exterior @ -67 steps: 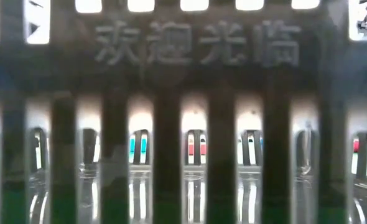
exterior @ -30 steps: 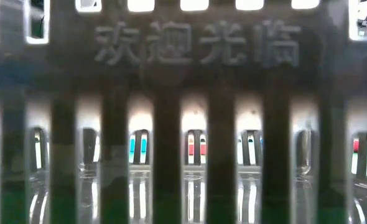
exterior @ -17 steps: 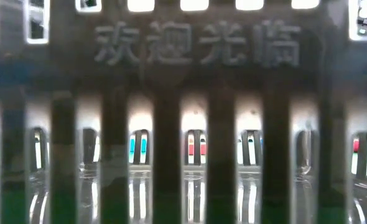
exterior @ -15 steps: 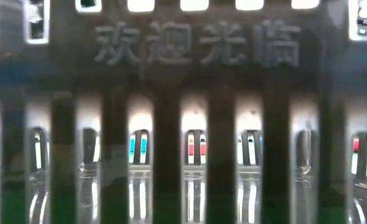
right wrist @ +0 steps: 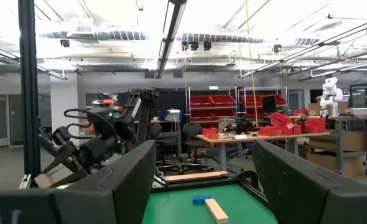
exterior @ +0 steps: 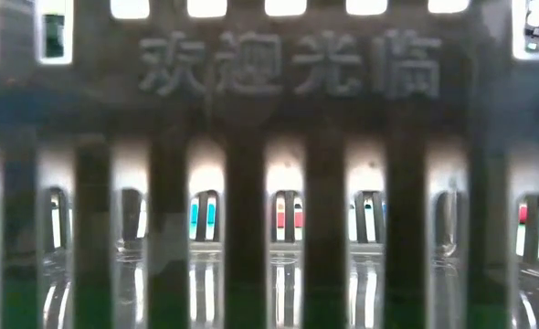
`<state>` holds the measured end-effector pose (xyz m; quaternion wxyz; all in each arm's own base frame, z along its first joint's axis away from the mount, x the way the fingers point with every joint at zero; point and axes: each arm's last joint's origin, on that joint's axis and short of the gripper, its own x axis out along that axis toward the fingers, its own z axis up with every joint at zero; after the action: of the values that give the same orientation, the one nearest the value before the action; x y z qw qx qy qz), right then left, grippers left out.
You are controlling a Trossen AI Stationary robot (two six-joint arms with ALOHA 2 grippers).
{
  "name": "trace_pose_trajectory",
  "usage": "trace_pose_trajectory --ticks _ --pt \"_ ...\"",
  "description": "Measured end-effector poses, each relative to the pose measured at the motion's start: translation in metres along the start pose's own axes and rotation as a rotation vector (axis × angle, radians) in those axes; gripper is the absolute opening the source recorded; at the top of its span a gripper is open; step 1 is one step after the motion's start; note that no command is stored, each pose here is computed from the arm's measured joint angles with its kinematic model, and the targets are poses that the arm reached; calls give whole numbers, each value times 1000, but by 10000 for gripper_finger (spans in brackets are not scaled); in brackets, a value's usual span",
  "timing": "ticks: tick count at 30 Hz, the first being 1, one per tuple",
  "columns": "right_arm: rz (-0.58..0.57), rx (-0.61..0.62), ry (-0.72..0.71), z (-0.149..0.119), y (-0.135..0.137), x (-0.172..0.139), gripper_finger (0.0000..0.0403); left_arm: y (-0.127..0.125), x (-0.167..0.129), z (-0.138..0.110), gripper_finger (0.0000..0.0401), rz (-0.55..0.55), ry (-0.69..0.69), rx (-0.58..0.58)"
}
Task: Sort & place blocks by color
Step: Put the light brown block into the green bin
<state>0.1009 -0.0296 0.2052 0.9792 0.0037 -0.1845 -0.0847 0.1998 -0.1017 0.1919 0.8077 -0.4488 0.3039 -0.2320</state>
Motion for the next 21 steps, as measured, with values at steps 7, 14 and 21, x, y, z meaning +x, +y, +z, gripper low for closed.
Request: trace_pose_trajectory --ticks 7,14,21 --pt "0 0 0 0 0 0 258 -7 6 -31 134 57 108 -65" --pt "1 0 0 0 0 0 258 -8 4 -59 134 186 182 -157" --pt "1 0 0 0 0 0 258 -27 -3 -68 134 367 255 -65"
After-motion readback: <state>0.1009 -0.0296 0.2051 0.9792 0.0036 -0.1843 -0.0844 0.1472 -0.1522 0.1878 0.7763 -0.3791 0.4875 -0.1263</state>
